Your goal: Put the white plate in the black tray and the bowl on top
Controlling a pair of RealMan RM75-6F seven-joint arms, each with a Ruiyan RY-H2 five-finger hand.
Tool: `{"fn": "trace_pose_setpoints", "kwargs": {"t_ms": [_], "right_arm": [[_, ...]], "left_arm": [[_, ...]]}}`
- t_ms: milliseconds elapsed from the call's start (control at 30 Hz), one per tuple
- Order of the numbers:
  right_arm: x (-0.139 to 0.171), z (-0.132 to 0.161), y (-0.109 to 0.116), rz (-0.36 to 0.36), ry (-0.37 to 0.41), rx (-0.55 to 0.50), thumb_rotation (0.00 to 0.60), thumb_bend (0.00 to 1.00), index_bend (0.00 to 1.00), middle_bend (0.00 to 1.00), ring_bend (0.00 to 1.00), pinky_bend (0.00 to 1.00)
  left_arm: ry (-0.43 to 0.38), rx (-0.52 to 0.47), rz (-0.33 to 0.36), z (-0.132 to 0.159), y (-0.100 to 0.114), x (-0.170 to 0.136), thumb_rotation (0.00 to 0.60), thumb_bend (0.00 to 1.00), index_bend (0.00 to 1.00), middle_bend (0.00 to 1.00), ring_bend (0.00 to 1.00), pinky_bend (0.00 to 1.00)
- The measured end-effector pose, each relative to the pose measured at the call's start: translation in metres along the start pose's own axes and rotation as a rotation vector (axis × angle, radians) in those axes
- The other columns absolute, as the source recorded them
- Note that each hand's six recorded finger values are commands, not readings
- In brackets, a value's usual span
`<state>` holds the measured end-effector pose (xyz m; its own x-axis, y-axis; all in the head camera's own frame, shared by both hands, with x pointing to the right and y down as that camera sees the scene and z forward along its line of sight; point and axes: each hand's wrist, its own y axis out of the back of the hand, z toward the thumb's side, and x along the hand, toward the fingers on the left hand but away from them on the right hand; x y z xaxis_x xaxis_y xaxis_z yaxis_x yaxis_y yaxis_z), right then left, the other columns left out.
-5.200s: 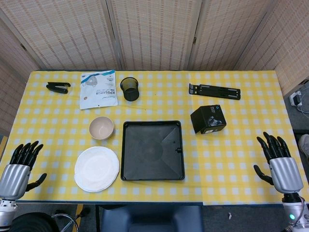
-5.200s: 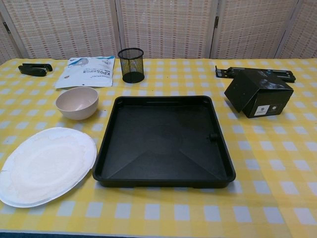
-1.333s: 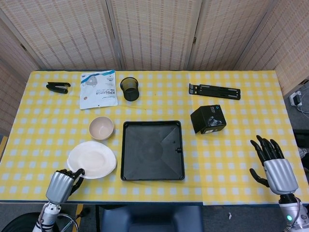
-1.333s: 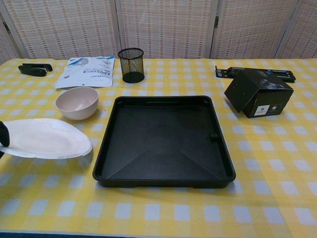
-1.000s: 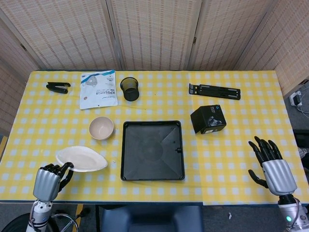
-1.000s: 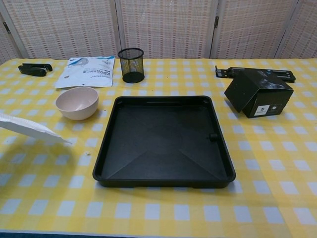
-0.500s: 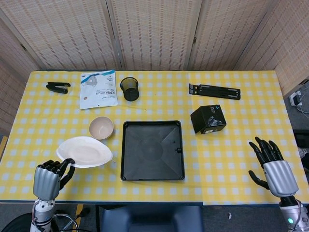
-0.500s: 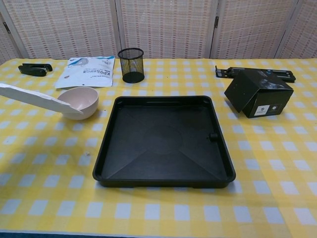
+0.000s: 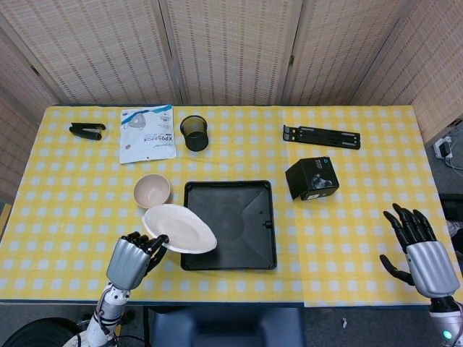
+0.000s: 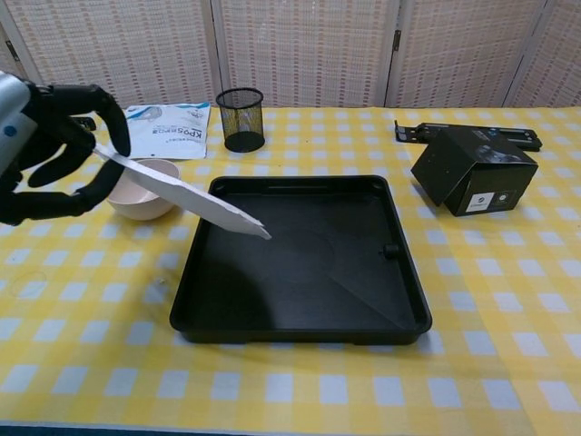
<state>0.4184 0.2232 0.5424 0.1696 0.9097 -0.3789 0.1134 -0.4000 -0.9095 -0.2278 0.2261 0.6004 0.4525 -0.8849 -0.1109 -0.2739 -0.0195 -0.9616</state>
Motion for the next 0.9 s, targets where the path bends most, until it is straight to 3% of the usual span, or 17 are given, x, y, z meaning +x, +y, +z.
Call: {"fn": "trace_pose_setpoints", "kwargs": {"t_ms": [367, 667, 900], "right_arm": [[0.001, -0.013, 0.010, -0.023, -0.038, -0.025, 0.600, 0.34, 0.00, 0.00, 0.00, 0.00], [0.005, -0.029, 0.018, -0.038, -0.089, -0.026, 0.600, 0.34, 0.00, 0.00, 0.00, 0.00], [0.010, -0.038, 0.023, -0.058, -0.124, -0.021, 0.600, 0.34, 0.00, 0.00, 0.00, 0.00]], "left_arm": [[-0.035, -0.073, -0.078, 0.033, -0.047, 0.031, 0.600, 0.54, 0.61, 1.00, 1.00, 1.00], [-0.048, -0.076, -0.172, 0.040, -0.090, 0.038, 0.600, 0.54, 0.61, 1.00, 1.00, 1.00], [-0.062, -0.098, -0.230, 0.047, -0.112, 0.036, 0.600, 0.54, 0.62, 1.00, 1.00, 1.00]]}}
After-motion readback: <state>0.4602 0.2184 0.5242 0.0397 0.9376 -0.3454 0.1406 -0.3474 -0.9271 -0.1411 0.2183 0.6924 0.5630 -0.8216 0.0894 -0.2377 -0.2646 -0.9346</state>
